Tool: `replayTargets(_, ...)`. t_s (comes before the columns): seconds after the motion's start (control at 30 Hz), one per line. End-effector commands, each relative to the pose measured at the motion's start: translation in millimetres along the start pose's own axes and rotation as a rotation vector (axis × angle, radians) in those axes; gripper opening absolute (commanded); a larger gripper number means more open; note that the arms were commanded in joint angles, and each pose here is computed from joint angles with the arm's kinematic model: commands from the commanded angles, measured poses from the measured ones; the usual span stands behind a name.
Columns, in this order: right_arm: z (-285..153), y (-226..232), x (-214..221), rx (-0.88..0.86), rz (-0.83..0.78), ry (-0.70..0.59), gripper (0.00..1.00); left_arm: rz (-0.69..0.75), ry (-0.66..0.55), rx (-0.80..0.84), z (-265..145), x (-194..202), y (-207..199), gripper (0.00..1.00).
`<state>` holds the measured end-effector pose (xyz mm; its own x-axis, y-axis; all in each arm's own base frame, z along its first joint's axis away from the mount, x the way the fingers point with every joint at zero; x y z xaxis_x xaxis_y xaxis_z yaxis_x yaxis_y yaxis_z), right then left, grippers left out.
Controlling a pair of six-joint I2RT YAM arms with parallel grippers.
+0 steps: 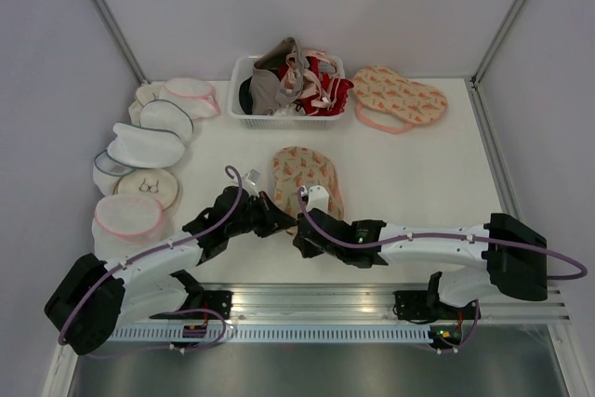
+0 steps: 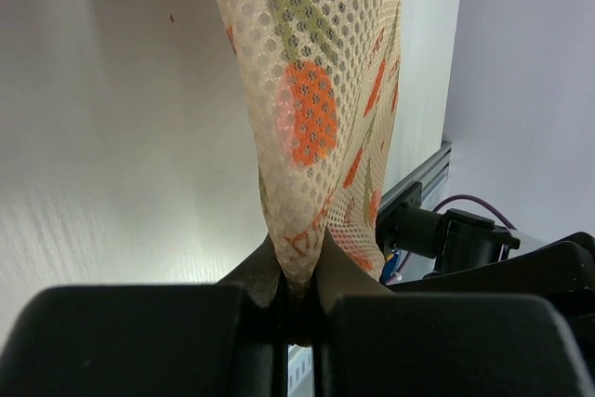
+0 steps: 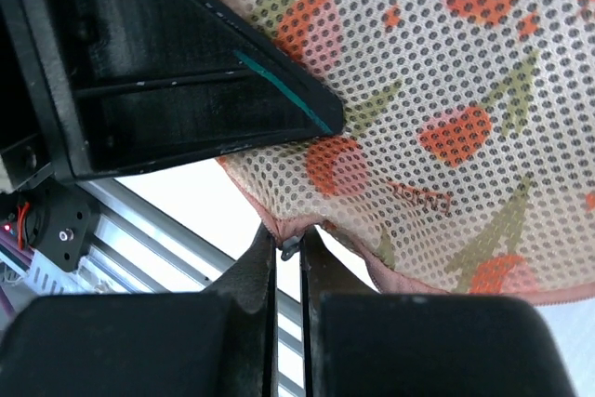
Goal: Unzip the laundry bag and remove the bra
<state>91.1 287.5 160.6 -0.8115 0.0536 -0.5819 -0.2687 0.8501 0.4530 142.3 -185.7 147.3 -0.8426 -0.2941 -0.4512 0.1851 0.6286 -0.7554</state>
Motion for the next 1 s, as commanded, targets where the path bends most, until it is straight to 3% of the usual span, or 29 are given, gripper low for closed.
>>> replayTargets(0.0, -4.7, -23.9, 7.8, 0.06, -0.103, 0.038, 0.04, 0.037, -0.103, -0.153, 3.1, -8.4, 29.6, 0.02)
replayTargets(0.13, 5.5, -15.4, 6.8, 0.04, -0.095, 0.029, 0.34, 0.033, -0.121, -0.132, 0.2, -9.5, 26.6, 0.02)
replayTargets(0.23, 12.2, -12.6, 9.2, 0.052, -0.094, 0.052, 0.43, 0.031, -0.131, -0.121, -0.8, -11.0, 24.3, 0.02)
replayTargets(0.6, 10.5, 4.1, 9.9, -0.085, -0.023, 0.035, 0.47, -0.013, -0.113, -0.076, 4.4, -7.3, 24.5, 0.02)
replayTargets(0.97, 45.0, 11.9, 9.7, -0.062, -0.065, 0.002, 0.48, -0.032, -0.102, -0.042, 2.9, -6.1, 21.3, 0.02)
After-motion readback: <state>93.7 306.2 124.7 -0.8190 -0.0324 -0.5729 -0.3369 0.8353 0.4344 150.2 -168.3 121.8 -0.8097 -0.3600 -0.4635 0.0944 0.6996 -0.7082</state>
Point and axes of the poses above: each gripper's point midway between its finger pads, its own z axis out along the fingers, its own y axis along the line the jaws close on, x = y × z, the point moved 10 cm from there along -z, back along the fingers, and after that the axes turned 10 degrees about z, right-handed, at the moved point
